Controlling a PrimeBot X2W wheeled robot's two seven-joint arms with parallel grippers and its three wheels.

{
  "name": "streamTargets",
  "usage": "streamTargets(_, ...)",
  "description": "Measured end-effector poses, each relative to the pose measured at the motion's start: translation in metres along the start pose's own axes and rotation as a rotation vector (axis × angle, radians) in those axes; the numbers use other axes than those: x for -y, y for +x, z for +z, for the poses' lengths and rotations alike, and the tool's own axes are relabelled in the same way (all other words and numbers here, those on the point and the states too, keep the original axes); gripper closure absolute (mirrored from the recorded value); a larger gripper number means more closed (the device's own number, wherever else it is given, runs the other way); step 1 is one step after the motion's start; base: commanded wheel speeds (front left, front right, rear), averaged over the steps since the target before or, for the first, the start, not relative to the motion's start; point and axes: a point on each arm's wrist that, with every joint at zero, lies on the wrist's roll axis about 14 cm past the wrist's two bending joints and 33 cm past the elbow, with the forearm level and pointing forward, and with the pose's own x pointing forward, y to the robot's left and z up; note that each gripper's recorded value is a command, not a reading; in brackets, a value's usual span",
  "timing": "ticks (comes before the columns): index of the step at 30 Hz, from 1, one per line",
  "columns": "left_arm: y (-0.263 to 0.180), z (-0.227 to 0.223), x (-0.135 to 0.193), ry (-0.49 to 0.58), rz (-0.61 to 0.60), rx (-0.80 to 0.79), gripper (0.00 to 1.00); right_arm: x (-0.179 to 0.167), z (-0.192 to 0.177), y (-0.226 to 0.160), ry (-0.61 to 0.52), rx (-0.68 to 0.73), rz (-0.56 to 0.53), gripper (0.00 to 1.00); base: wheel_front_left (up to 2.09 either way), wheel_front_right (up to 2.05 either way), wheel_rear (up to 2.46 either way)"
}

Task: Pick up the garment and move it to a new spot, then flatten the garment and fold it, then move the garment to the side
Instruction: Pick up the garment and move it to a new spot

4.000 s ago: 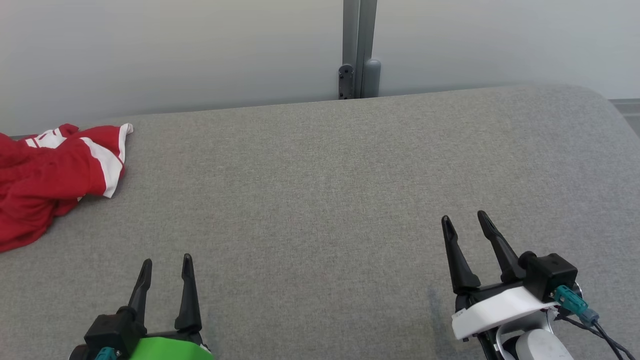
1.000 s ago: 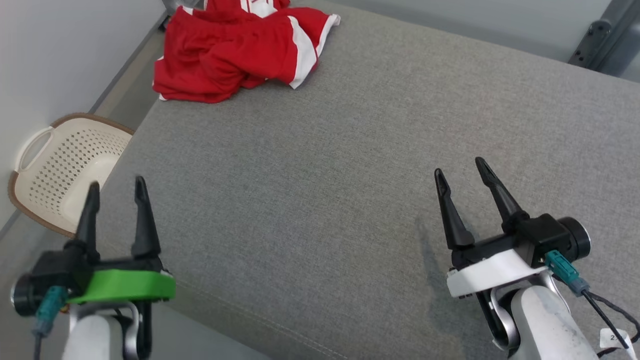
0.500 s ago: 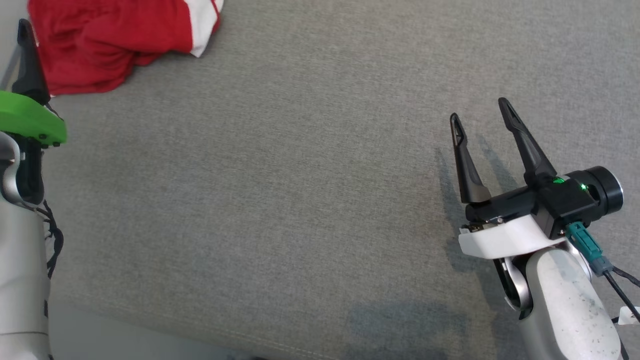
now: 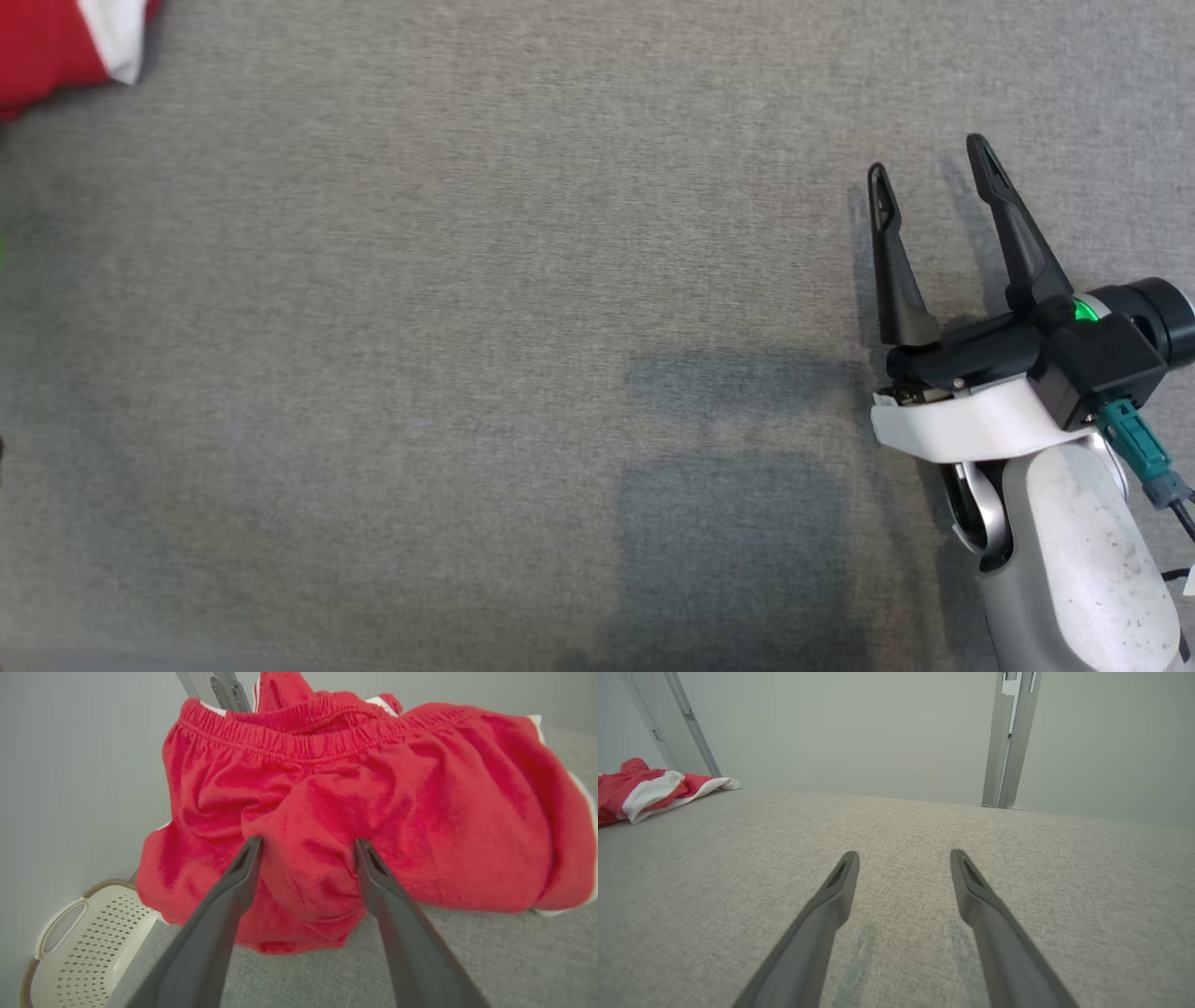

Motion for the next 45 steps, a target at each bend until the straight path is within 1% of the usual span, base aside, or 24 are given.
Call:
streamTargets(1,0.004,-0.004,0.0,0.005,0.004,-0.01,0.0,0.003,-0.001,0.0,-0.001,0.001,-0.007,0.0,0.0,0.0,0.0)
streamTargets(2,0.007,-0.008,0.001,0.008,0.006,-0.019,0.18,0.006,-0.001,0.001,0.0,0.002,-0.013,0.0,0.0,0.0,0.0)
streamTargets(3,0.01,-0.011,0.002,0.01,0.005,-0.024,0.65,0.008,-0.001,0.0,-0.001,0.002,-0.018,0.0,0.0,0.0,0.0)
streamTargets(4,0.013,-0.012,0.004,0.014,0.002,-0.019,0.89,0.01,-0.002,-0.001,-0.002,-0.001,-0.023,0.0,0.0,0.0,0.0)
streamTargets(5,0.015,-0.011,0.006,0.018,-0.001,-0.006,1.0,0.012,-0.003,-0.002,-0.004,-0.004,-0.027,0.0,0.0,0.0,0.0)
streamTargets(9,0.019,0.008,0.01,0.029,-0.012,0.065,1.0,0.017,0.003,-0.005,0.011,0.005,-0.046,0.0,0.0,0.0,0.0)
streamTargets(13,0.013,0.041,0.005,0.049,-0.015,0.147,1.0,0.018,0.018,-0.007,0.022,0.029,-0.054,0.0,0.0,0.0,0.0)
streamTargets(20,-0.021,0.132,0.005,0.114,-0.062,0.363,1.0,0.015,0.054,-0.02,0.038,0.083,-0.066,0.0,0.0,0.0,0.0)
streamTargets(22,-0.035,0.159,0.011,0.136,-0.087,0.431,1.0,0.013,0.065,-0.026,0.045,0.098,-0.069,0.0,0.0,0.0,0.0)
streamTargets(25,-0.06,0.194,0.031,0.168,-0.152,0.517,1.0,0.012,0.082,-0.037,0.048,0.124,-0.078,0.0,0.0,0.0,0.0)
streamTargets(27,-0.079,0.215,0.052,0.193,-0.216,0.573,1.0,0.012,0.093,-0.045,0.045,0.141,-0.087,0.0,0.0,0.0,0.0)
streamTargets(28,-0.092,0.223,0.07,0.217,-0.265,0.598,1.0,0.013,0.099,-0.05,0.044,0.151,-0.096,0.0,0.0,0.0,0.0)
streamTargets(33,-0.151,0.23,0.144,0.282,-0.504,0.658,1.0,0.023,0.124,-0.076,0.025,0.191,-0.147,0.0,0.0,0.0,0.0)
streamTargets(34,-0.175,0.227,0.172,0.304,-0.597,0.673,1.0,0.029,0.133,-0.088,0.012,0.206,-0.175,0.0,0.0,0.0,0.0)
streamTargets(39,-0.226,0.205,0.246,0.312,-0.838,0.686,1.0,0.055,0.15,-0.121,-0.021,0.236,-0.276,0.0,0.0,0.0,0.0)
streamTargets(41,-0.243,0.189,0.275,0.308,-0.931,0.671,1.0,0.065,0.156,-0.134,-0.035,0.249,-0.317,0.0,0.0,0.0,0.0)
streamTargets(45,-0.265,0.142,0.33,0.297,-1.099,0.579,1.0,0.083,0.164,-0.157,-0.051,0.262,-0.392,0.0,0.0,0.0,0.0)
